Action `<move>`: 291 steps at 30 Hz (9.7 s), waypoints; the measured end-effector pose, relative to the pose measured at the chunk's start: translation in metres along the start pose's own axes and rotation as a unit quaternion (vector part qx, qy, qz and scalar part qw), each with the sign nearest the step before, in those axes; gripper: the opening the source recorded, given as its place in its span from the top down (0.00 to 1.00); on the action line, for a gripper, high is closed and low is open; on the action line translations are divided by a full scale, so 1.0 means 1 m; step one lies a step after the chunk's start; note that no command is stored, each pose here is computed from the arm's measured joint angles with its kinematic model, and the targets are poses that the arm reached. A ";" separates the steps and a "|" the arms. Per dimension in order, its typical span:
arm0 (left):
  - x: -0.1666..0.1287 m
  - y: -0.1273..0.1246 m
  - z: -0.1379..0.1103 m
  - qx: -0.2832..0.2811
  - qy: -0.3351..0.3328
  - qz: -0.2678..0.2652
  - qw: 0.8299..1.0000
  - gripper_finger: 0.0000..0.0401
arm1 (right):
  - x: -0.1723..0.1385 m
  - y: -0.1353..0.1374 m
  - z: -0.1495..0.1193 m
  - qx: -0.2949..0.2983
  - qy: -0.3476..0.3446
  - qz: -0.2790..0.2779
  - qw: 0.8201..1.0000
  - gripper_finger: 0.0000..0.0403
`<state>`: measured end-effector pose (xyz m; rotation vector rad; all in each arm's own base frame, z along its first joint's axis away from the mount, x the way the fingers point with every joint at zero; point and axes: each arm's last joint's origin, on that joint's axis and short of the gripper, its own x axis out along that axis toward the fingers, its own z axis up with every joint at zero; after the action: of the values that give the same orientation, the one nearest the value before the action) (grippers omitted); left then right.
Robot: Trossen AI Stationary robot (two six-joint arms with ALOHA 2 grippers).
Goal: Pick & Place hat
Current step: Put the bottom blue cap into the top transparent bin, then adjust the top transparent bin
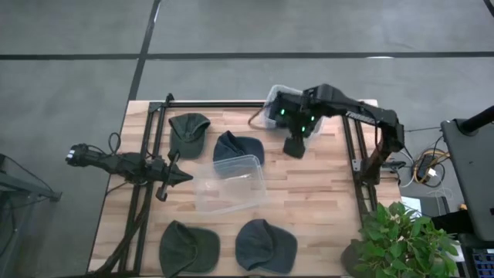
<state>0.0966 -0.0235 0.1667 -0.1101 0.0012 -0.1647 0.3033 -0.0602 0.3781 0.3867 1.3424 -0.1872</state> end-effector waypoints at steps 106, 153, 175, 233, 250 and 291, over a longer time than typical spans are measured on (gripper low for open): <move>0.000 0.000 0.000 0.000 0.001 0.000 1.000 1.00 | 0.084 0.190 -0.124 0.033 0.130 -0.102 0.986 0.98; 0.001 0.000 -0.001 0.001 0.005 0.001 1.000 1.00 | -0.045 0.071 -0.088 0.063 -0.245 -0.248 0.935 0.97; 0.001 0.000 -0.001 0.000 0.005 0.001 1.000 1.00 | -0.006 -0.042 -0.008 0.047 -0.079 -0.511 0.855 0.97; 0.001 0.000 -0.001 0.000 0.005 0.001 1.000 1.00 | 0.029 -0.077 -0.002 0.115 0.003 -0.427 0.897 0.56; 0.001 0.000 -0.001 0.000 0.005 0.001 1.000 1.00 | -0.024 0.016 -0.011 -0.024 -0.264 -0.140 0.954 0.64; 0.001 0.000 -0.001 0.000 0.006 0.001 1.000 1.00 | 0.147 -0.066 0.106 -0.166 -0.146 -0.064 0.973 0.48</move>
<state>0.0972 -0.0237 0.1658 -0.1083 0.0124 -0.1637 0.4091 -0.1482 0.2430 -0.0114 1.0821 -0.1178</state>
